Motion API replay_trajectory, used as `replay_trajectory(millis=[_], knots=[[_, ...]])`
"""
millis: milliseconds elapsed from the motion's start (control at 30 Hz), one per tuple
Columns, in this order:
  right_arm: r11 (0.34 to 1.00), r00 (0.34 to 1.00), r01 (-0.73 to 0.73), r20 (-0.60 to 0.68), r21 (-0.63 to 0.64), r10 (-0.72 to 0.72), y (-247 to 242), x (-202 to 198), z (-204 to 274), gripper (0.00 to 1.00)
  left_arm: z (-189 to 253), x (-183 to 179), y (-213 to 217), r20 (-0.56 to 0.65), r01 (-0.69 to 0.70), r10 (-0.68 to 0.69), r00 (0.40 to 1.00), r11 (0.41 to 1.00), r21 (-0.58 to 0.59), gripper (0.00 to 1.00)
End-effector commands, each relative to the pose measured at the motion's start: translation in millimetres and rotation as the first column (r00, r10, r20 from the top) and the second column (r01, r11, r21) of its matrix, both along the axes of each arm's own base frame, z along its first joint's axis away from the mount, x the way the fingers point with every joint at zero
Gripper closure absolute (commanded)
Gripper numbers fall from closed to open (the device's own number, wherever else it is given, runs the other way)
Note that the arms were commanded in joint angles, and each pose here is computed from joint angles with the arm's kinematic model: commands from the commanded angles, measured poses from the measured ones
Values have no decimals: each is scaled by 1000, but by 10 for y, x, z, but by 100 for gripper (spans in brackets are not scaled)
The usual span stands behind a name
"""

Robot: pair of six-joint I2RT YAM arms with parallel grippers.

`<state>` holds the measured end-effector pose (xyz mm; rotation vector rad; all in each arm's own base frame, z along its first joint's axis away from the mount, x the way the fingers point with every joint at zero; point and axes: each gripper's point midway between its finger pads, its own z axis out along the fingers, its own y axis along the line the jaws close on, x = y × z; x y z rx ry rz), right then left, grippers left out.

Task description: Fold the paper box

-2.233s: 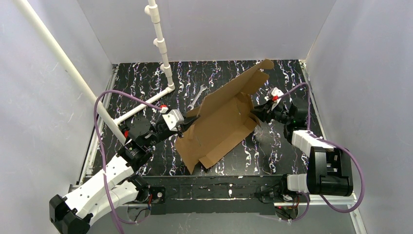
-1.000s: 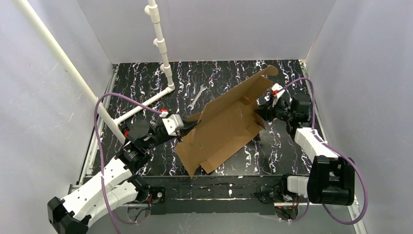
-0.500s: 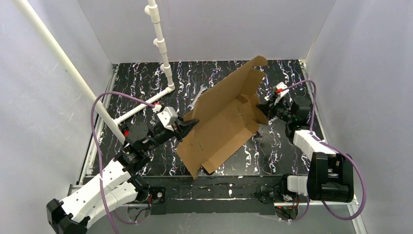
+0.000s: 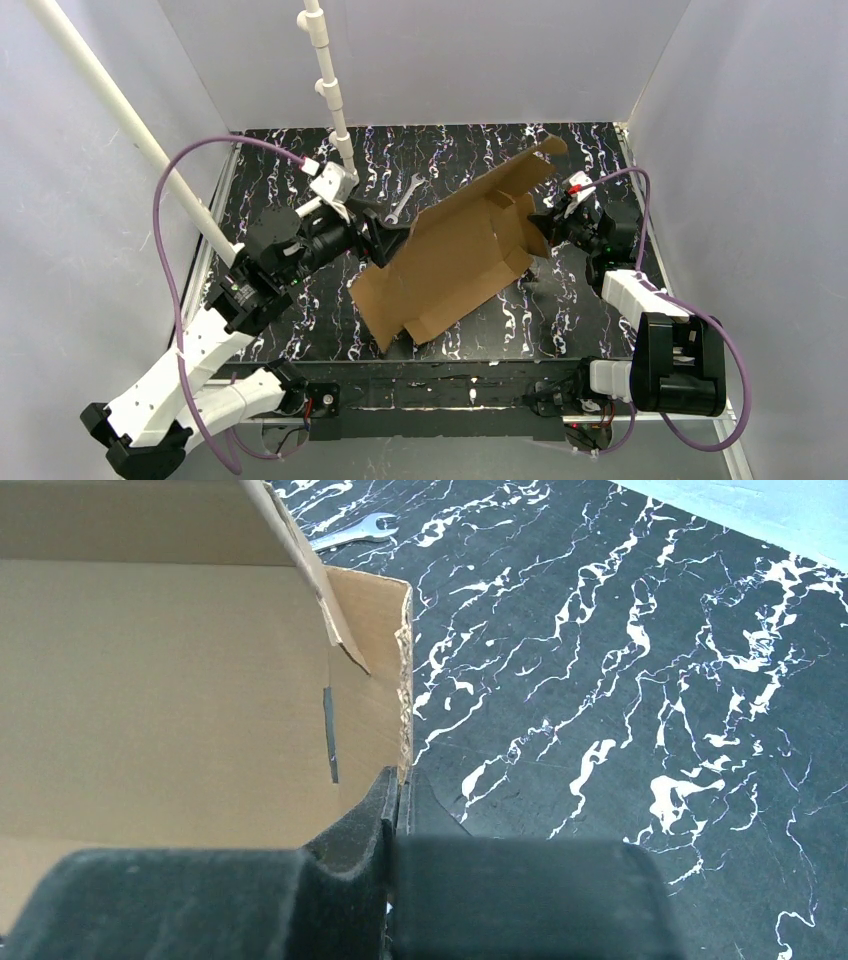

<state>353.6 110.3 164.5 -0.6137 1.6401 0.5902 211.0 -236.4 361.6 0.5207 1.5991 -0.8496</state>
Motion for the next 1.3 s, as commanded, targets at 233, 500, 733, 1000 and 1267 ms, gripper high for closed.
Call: replay_trajectory(millis=[233, 500, 733, 1000, 1267], knots=[[999, 998, -23, 60, 28, 21, 31, 24, 224, 99, 32, 12, 255, -109, -101, 117, 987, 984, 146, 18], [999, 1000, -25, 13, 21, 25, 28, 65, 158, 99, -3, -208, 605, -181, -147, 190, 965, 963, 227, 9], [1000, 999, 15, -49, 19, -15, -22, 174, 106, 99, 576, -607, 949, -78, -111, 134, 988, 962, 250, 5], [991, 974, 134, -185, -8, -133, -143, 639, 37, 99, 583, -584, 176, -186, 194, -154, 970, 956, 219, 2], [986, 945, 155, -283, -55, -164, -96, 925, -67, 99, 438, -558, -768, 217, 186, -387, 896, 771, 609, 2]])
